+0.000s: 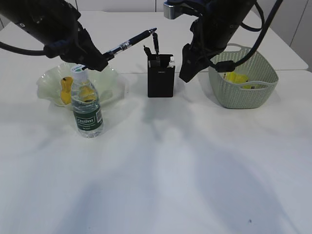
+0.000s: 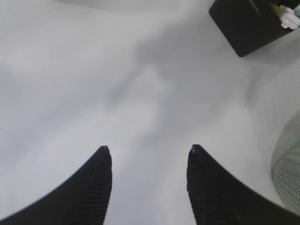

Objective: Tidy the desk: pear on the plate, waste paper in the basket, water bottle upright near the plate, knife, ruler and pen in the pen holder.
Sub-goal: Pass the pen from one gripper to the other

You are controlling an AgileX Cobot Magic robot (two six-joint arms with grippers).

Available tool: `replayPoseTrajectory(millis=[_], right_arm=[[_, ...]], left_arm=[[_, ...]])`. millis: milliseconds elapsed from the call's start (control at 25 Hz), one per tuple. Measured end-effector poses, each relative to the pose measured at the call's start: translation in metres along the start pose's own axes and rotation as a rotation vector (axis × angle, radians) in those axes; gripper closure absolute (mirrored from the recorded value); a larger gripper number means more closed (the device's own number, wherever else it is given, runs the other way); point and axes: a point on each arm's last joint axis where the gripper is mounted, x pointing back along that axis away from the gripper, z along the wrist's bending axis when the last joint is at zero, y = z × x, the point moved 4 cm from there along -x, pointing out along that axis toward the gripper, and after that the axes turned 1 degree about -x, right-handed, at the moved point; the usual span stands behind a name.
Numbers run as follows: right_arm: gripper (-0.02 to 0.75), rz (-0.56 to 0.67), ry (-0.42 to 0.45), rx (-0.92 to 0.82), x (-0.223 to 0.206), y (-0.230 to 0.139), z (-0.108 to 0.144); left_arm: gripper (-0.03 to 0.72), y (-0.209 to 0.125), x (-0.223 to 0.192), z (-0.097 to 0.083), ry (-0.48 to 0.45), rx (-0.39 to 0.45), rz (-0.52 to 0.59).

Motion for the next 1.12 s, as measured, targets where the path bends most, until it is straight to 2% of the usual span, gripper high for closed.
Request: replayPoseTrajectory(millis=[720,920,1120], right_arm=[[0.351,-0.031,0.038,-0.009,0.0,0.004,0.005],[0.351,-0.043,0.033,0.105,0.005,0.005,0.006],[0.351,-0.058,0.024,0.248,0.011,0.007,0.008]], left_arm=[[0.592,0.002,0.002,0.01,0.052,0.009,-0.034],[0.592,-0.003,0.008,0.025,0.085,0.052,-0.053],[0.592,-0.004,0.011,0.029,0.086,0.084,-0.074]])
